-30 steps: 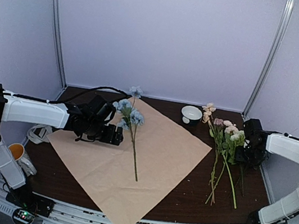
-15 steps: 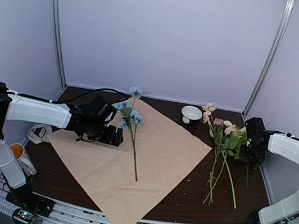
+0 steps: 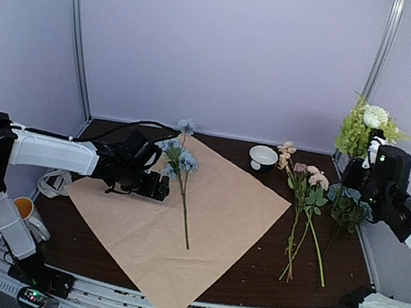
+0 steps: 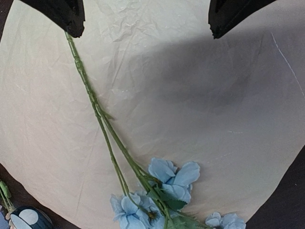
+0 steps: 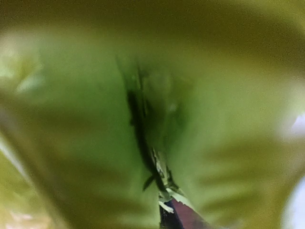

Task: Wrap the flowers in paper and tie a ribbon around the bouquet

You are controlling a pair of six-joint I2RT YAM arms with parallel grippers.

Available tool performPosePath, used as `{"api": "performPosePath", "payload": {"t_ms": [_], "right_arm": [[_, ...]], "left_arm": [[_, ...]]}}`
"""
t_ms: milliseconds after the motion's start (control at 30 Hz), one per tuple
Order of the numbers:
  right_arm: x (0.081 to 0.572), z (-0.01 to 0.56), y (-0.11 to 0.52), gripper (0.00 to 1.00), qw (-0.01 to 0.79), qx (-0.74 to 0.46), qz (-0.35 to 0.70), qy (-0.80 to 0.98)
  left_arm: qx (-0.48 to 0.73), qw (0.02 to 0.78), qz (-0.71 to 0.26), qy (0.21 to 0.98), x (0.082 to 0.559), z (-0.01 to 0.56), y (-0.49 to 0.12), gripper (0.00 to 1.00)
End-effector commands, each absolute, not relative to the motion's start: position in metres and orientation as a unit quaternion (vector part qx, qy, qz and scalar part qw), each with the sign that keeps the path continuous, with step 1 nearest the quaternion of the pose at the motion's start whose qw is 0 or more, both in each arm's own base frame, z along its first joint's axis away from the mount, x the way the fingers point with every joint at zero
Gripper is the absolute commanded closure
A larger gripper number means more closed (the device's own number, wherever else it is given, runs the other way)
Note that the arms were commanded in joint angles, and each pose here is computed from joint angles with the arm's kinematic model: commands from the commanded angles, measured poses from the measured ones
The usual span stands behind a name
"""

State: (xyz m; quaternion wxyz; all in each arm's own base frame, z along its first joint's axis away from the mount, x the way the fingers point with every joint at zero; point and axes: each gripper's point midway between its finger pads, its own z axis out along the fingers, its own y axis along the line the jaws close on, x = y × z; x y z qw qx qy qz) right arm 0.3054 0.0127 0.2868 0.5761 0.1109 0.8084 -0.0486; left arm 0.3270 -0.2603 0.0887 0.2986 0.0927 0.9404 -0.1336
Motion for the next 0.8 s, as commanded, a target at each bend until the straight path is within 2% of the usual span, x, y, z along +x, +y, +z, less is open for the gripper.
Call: {"api": "performPosePath", "payload": {"t_ms": [0,33,133,367,467,567,667,767], "right_arm": [[0.337,0.292,0.145,1.00,0.569,0.027,0.180,0.802],[0.337,0.291,0.187,1.00,0.545,0.004,0.250,0.800],[0.344,0.292,0.283,1.00,0.500,-0.041,0.373,0.781],[0.335,0.235,0.451,1.00,0.357,-0.114,0.473,0.797],[0.340,0.184,0.490,1.00,0.303,-0.126,0.447,0.832],[0.345,0.122,0.501,1.00,0.246,-0.142,0.366,0.886],[0.347,0.116,0.498,0.71,0.234,-0.151,0.332,0.901],[0.349,0.132,0.479,0.66,0.260,-0.165,0.296,0.904]], "left_arm": [[0.091,0.330,-0.122,0.932,0.344,0.115,-0.252,0.07],[0.084,0.327,-0.118,0.934,0.345,0.114,-0.247,0.07],[0.070,0.328,-0.114,0.935,0.342,0.113,-0.234,0.06],[0.034,0.331,-0.085,0.939,0.326,0.104,-0.192,0.06],[0.012,0.326,-0.080,0.942,0.321,0.096,-0.175,0.06],[0.002,0.323,-0.075,0.943,0.317,0.092,-0.164,0.06],[0.009,0.325,-0.066,0.943,0.316,0.090,-0.161,0.05],[0.023,0.325,-0.038,0.945,0.320,0.085,-0.155,0.05]]}}
